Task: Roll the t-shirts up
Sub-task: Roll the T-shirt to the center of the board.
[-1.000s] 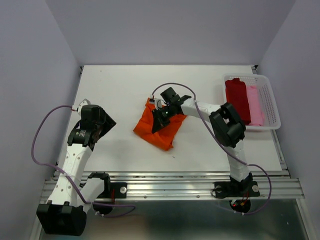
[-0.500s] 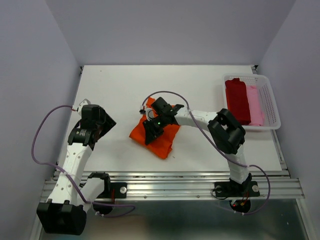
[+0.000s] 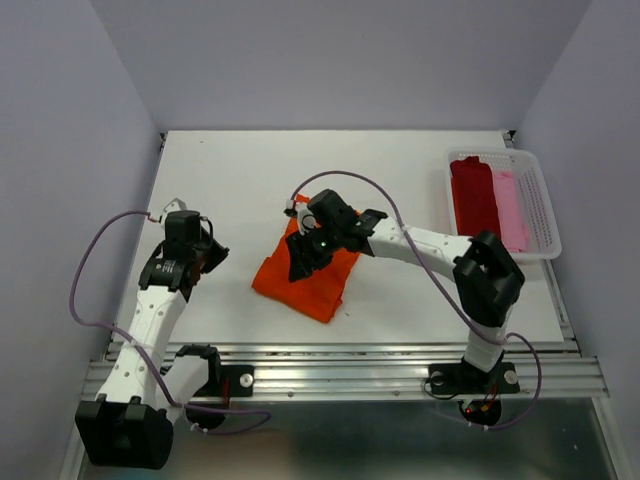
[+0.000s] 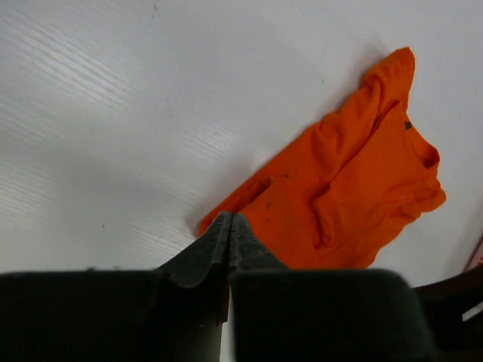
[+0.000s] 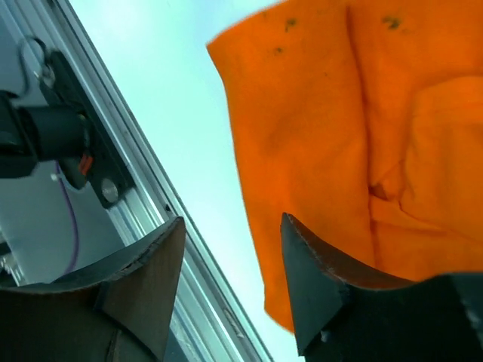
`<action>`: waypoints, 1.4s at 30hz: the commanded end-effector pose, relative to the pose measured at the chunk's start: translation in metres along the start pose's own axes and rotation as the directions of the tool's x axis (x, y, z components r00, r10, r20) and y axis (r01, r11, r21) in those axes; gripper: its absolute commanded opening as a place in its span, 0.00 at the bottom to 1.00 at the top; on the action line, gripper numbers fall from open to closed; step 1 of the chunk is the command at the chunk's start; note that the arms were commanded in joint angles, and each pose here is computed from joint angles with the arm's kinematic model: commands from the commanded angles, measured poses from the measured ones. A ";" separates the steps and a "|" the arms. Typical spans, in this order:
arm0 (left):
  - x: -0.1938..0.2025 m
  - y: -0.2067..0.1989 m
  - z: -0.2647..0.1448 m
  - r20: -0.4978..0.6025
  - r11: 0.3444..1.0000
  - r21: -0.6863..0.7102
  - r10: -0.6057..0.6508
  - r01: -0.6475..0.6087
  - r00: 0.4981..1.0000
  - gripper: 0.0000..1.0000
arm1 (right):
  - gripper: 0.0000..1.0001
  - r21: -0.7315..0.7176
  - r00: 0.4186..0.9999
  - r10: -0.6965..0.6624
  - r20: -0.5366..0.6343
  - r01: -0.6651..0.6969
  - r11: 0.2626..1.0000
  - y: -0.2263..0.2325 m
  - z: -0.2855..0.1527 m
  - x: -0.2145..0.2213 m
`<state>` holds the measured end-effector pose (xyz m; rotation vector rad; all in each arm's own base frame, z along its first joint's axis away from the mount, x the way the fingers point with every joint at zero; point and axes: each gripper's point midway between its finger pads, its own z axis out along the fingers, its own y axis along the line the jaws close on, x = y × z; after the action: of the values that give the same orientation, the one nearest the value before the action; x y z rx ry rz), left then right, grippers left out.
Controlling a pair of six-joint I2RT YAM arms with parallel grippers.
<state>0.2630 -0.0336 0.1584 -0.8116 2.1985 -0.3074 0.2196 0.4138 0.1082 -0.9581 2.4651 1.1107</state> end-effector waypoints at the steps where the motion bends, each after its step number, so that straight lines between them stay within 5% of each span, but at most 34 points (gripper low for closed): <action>1: 0.023 -0.013 0.011 -0.083 0.994 0.110 0.017 -0.008 0.996 0.00 | 0.46 0.109 0.990 -0.016 0.139 0.001 0.994 -0.003 -0.028 -0.021; 4: 0.043 -0.024 0.017 -0.136 0.987 0.157 0.050 -0.028 0.989 0.00 | 0.19 0.184 0.988 0.014 0.154 -0.043 0.982 -0.020 -0.031 -0.009; 8: 0.067 -0.044 0.022 -0.181 0.978 0.200 0.095 -0.059 0.979 0.00 | 0.03 0.207 0.990 0.045 0.133 -0.072 0.976 -0.032 -0.026 0.011; 23: 0.128 -0.015 0.088 -0.309 0.992 0.068 0.124 -0.108 0.943 0.00 | 0.01 0.407 0.992 0.115 0.042 -0.122 0.905 -0.099 -0.002 0.072; 36: 0.084 -0.037 0.069 -0.186 0.987 0.082 0.150 -0.137 0.971 0.00 | 0.01 0.397 0.981 0.000 0.195 -0.079 0.914 -0.066 -0.046 0.039; 42: 0.086 -0.033 0.076 -0.197 0.988 0.052 0.155 -0.147 0.968 0.00 | 0.01 0.387 0.989 0.031 0.143 -0.085 0.918 -0.067 -0.030 0.066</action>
<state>0.2847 -0.1149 0.0674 -0.6243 2.4215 -0.4111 0.2269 0.3273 0.0756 -0.6523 2.4636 0.6467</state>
